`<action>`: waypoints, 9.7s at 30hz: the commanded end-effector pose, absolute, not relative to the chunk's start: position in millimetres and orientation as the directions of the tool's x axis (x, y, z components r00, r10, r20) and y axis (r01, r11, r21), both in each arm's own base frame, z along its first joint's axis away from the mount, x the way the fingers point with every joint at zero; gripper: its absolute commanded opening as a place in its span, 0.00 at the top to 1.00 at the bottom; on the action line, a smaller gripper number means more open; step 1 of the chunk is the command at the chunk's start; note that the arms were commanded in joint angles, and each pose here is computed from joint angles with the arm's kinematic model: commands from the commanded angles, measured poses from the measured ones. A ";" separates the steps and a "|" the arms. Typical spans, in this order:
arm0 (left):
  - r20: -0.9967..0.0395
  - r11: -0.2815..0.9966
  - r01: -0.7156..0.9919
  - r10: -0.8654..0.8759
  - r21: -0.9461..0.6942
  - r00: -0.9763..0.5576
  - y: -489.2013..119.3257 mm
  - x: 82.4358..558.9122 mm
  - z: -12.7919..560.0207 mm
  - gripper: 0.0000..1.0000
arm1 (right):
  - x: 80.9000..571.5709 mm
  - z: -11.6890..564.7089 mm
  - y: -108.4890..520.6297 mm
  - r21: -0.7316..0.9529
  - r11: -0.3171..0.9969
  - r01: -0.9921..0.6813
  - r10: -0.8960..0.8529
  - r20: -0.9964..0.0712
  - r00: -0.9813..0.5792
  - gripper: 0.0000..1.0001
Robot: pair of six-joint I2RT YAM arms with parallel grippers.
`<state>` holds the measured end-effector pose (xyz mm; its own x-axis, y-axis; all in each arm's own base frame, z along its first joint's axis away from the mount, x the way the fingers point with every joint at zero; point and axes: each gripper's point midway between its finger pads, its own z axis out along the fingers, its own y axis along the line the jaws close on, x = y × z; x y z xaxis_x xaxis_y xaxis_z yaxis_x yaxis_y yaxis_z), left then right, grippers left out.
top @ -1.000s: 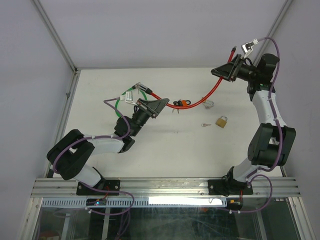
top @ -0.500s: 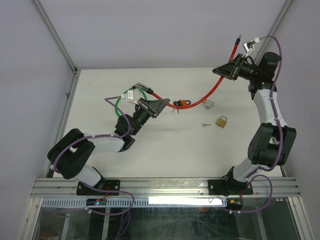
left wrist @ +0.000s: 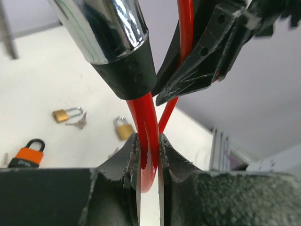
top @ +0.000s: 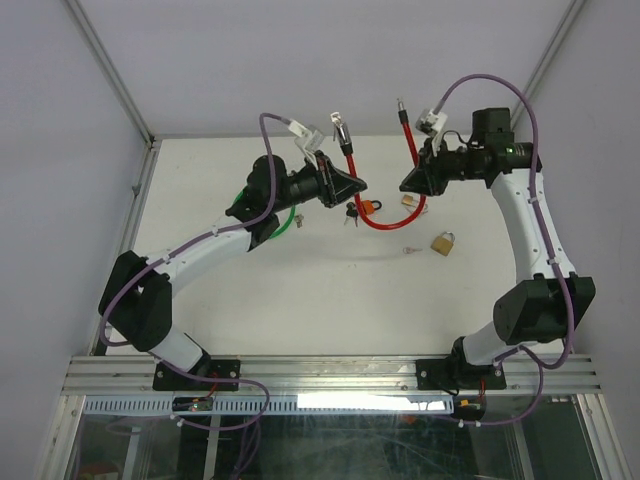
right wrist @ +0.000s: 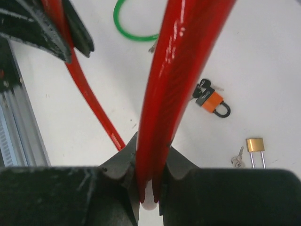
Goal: Lock with the key
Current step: Lock the lock.
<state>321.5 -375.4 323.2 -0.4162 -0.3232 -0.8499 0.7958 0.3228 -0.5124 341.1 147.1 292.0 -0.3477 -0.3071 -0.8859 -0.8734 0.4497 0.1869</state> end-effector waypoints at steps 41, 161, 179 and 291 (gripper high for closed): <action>-0.988 -0.378 0.916 0.128 -0.134 -0.091 -338.5 197.0 292.0 1.00 | 148.7 210.1 153.5 0.102 0.003 -0.995 -0.643 -0.762 -0.080 1.00; -0.964 -0.384 0.919 0.267 -0.090 0.017 -319.9 145.6 284.9 1.00 | 114.3 210.9 147.3 0.160 -0.032 -0.987 -0.734 -0.674 -0.085 1.00; -0.958 -0.368 0.924 0.287 -0.100 0.011 -322.4 147.9 280.9 1.00 | 114.3 219.0 151.5 0.159 -0.044 -0.986 -0.715 -0.694 -0.080 1.00; -0.810 -0.213 0.964 0.587 -0.158 -0.004 -337.6 141.4 220.6 1.00 | 133.7 208.0 171.7 0.223 0.011 -0.975 -0.656 -0.734 -0.176 1.00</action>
